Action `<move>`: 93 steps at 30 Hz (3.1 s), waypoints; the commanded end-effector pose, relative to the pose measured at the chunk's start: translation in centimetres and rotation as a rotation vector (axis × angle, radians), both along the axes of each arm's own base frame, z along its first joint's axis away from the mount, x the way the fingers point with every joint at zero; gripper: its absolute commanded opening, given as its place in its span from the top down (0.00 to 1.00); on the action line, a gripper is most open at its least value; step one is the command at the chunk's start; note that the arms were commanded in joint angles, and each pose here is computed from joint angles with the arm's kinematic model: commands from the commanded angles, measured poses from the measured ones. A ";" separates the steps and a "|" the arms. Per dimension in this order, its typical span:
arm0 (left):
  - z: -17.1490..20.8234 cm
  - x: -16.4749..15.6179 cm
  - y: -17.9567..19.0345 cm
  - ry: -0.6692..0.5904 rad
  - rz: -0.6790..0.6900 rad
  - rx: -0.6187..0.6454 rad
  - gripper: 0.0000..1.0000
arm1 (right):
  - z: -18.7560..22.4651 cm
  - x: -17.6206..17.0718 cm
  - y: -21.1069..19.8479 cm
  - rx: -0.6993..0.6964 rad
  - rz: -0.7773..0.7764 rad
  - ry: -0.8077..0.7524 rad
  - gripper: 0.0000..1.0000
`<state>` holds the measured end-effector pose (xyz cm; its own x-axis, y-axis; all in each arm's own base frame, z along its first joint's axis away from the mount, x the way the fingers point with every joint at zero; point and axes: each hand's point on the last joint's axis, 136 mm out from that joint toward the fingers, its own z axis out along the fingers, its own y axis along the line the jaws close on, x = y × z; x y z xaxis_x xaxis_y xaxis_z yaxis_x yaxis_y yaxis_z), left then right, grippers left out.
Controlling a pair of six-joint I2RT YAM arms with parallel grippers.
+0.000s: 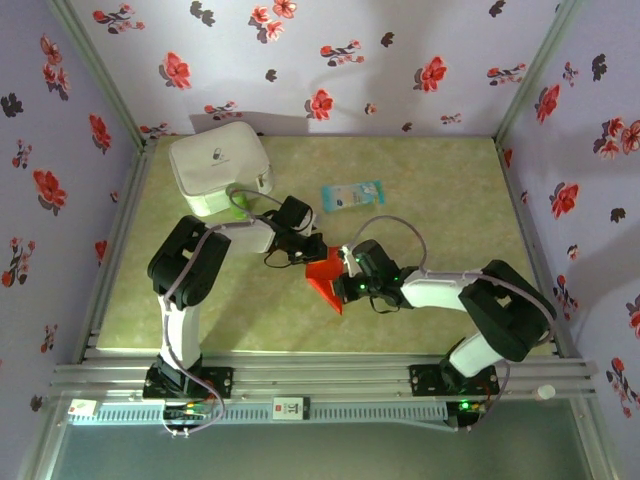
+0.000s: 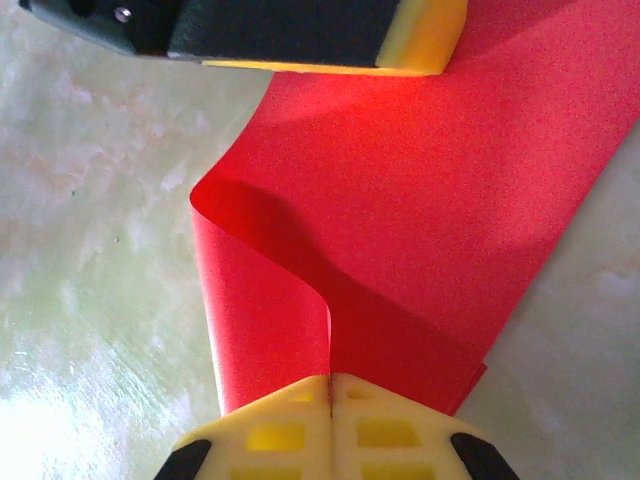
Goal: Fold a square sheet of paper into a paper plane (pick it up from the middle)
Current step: Third fold the triangle at the center of the table.
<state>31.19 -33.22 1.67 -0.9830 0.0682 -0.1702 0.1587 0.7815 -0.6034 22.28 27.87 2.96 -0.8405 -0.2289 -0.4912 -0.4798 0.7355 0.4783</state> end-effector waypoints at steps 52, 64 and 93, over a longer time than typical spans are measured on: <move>-2.8 -1.8 1.7 0.058 0.026 0.082 0.90 | -0.7 1.5 -1.0 -0.058 -0.070 0.027 1.00; -2.7 -1.7 1.7 0.057 0.028 0.080 0.90 | -1.2 1.4 -0.9 -0.066 -0.069 0.046 1.00; 7.8 -3.1 1.8 -0.117 0.168 -0.176 0.99 | -1.4 1.2 -1.0 -0.067 -0.067 0.053 1.00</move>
<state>28.90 -30.73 8.53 -0.9532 -0.0779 -0.2922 0.1412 0.7399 -0.6578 23.23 27.14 1.91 -0.8659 -0.2143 -0.4521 -0.4294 0.7820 0.4518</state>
